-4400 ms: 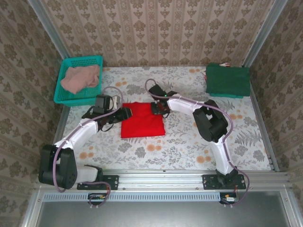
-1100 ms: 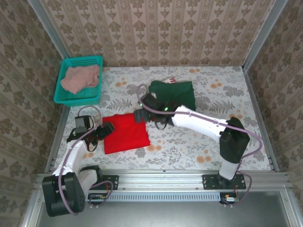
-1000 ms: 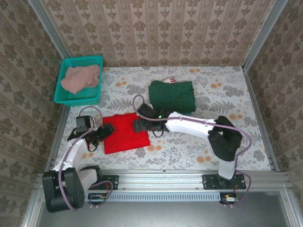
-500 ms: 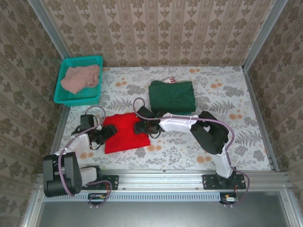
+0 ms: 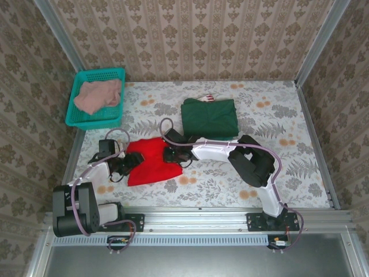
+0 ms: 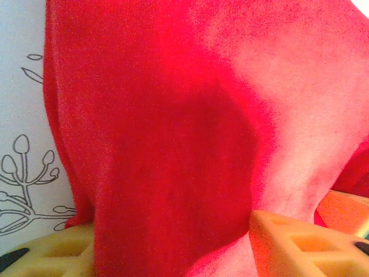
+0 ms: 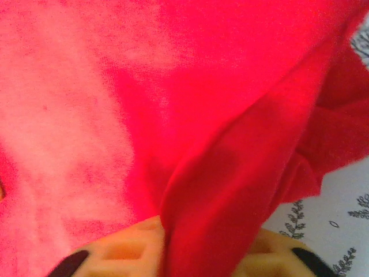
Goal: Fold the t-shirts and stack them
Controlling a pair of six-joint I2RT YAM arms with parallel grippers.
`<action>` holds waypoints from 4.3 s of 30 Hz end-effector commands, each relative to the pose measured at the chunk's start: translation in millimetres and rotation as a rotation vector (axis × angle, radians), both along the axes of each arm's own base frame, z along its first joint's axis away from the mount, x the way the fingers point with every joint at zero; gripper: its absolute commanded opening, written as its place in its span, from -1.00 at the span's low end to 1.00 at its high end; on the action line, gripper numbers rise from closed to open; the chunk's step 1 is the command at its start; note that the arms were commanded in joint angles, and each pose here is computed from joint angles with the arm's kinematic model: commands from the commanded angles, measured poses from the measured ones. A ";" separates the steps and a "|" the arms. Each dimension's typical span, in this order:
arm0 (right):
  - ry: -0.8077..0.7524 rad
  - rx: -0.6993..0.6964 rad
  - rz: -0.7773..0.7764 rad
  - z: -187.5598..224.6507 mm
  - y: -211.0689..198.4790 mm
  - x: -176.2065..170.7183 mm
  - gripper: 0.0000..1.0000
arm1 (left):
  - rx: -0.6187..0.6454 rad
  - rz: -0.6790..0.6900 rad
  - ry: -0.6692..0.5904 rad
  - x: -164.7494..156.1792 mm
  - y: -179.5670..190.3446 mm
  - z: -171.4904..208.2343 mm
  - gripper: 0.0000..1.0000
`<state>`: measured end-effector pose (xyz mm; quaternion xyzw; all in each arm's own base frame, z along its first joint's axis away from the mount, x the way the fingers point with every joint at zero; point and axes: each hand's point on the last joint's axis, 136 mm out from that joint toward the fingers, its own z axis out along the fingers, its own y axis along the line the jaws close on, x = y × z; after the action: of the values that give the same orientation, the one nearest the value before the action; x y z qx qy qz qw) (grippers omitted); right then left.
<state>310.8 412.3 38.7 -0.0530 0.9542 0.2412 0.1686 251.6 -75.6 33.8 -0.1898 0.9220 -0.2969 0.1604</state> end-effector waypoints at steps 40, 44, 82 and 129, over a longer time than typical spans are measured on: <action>-0.315 -0.285 -0.089 220.3 -149.4 160.8 -1.00 | -0.009 0.071 -0.104 31.2 28.9 40.4 0.63; -0.291 -0.120 -0.143 212.9 -166.7 165.0 -1.00 | -0.008 0.079 -0.100 32.6 30.3 39.1 0.64; -0.189 -0.322 -0.427 146.0 -341.4 147.8 0.24 | 0.027 -0.189 -0.301 177.3 -132.1 80.1 0.49; -0.065 -0.793 -0.173 18.3 -269.6 159.2 0.89 | 0.085 -0.173 -0.385 92.1 -57.2 124.1 0.51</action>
<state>477.6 214.1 76.0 -0.0422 0.9655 -0.0640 0.2487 357.2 -142.7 168.2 -0.0465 0.8882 -0.3138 0.3323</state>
